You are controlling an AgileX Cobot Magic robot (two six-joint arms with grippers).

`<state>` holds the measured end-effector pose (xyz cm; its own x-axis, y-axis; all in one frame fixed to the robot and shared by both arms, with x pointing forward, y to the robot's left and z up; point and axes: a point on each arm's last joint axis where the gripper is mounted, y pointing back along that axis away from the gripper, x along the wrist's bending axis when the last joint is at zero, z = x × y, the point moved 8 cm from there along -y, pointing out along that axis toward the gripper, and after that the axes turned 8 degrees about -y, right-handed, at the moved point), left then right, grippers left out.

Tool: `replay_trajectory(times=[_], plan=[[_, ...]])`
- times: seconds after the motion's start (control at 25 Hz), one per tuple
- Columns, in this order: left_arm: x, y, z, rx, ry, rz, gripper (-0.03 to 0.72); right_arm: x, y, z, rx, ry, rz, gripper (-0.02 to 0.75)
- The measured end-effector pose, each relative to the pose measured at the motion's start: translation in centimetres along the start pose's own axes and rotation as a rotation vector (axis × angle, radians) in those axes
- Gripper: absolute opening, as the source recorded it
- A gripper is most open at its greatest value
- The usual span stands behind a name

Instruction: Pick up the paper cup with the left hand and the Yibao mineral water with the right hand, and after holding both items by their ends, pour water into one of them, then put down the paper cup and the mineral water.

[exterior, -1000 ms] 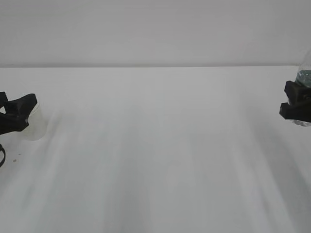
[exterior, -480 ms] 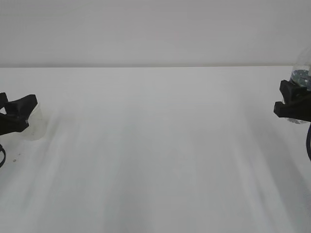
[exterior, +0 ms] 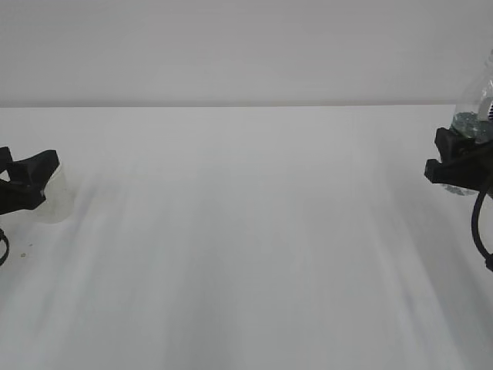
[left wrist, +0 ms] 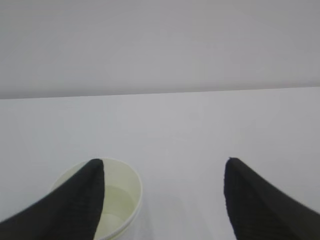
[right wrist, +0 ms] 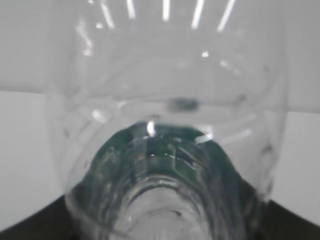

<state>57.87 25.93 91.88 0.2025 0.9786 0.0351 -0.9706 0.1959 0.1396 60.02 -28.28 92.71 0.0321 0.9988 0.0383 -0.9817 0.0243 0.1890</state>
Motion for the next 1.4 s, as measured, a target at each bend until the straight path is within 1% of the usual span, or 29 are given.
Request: replay_trajectory(times=[0.32,0.72,1.0,1.4], plan=[[0.0,0.0,0.0,0.002,0.000,0.000,0.529,0.0,-1.0,-1.0,0.006,-0.039,-0.004,0.407],[0.0,0.0,0.0,0.002,0.000,0.000,0.529,0.1,-2.0,-2.1,0.029,-0.035,-0.003,0.407],[0.0,0.0,0.0,0.002,0.000,0.000,0.529,0.2,-2.6,-2.7,0.022,-0.025,0.004,0.407],[0.0,0.0,0.0,0.002,-0.001,-0.002,0.529,0.2,-3.1,-4.5,0.045,-0.017,0.001,0.407]])
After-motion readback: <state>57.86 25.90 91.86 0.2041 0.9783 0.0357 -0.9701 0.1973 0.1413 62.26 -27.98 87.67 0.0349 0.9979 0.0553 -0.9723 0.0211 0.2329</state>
